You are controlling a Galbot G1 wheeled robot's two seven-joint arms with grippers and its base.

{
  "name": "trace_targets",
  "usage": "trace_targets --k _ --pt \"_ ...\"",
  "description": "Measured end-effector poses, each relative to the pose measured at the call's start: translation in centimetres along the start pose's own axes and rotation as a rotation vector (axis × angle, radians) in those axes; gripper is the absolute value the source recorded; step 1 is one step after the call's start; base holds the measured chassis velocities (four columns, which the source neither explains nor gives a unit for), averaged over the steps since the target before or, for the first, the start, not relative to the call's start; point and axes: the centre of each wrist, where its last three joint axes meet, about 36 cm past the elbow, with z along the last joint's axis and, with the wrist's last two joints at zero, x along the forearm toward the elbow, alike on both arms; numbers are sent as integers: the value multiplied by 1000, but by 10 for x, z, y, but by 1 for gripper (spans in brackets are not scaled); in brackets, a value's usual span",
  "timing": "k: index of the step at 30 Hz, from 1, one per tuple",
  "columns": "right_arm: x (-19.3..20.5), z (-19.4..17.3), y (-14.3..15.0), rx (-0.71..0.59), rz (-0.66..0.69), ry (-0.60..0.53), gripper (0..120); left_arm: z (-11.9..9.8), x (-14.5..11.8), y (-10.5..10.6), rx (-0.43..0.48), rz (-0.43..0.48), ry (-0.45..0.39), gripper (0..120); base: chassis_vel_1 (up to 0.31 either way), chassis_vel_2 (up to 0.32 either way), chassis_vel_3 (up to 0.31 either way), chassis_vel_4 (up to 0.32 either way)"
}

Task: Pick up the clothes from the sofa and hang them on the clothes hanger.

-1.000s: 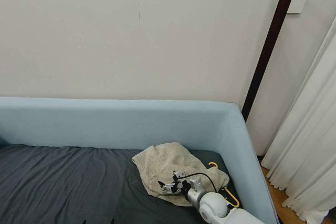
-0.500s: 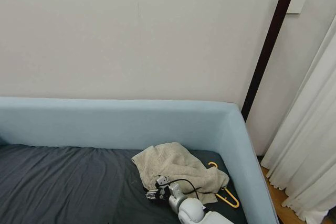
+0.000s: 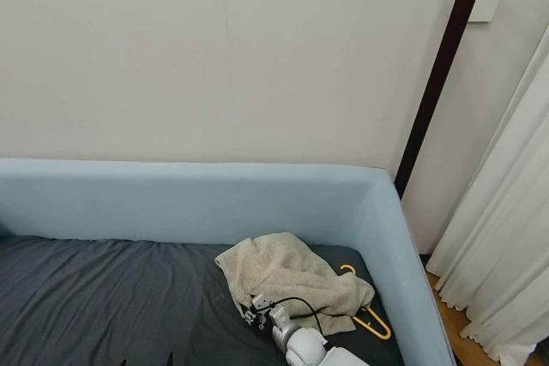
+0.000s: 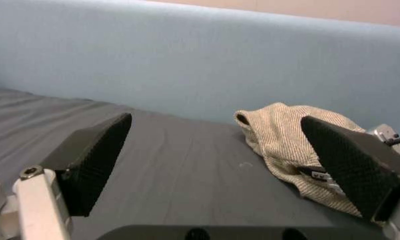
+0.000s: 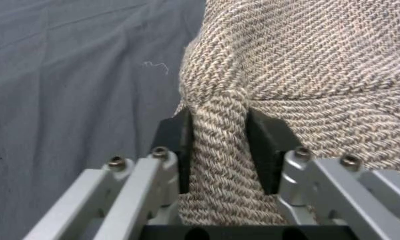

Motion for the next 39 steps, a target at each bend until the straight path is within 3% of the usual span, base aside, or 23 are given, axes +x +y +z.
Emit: trace_targets --k 2,3,8,15,25,34,39 --pt "1 1 0 -1 0 2 25 0 1 0 1 0 2 100 0 0 0 0" --pt "3 2 -1 -2 1 5 17 0 3 -1 0 3 3 100 0 0 0 0" --pt "7 0 -3 -19 5 -4 0 1 4 -3 3 6 3 100 0 0 0 0" --pt "18 -15 -17 -51 31 -51 0 2 1 -3 2 5 1 100 0 0 0 0" --pt "60 -81 -42 -107 49 -171 0 1 -5 -2 10 2 -9 100 0 0 0 0" --pt "110 -148 -45 -135 21 -295 0 -2 -10 0 13 -3 -16 100 0 0 0 0" --pt "158 -212 -57 -131 -5 -410 0 -3 -14 0 18 -6 -22 100 0 0 0 0"
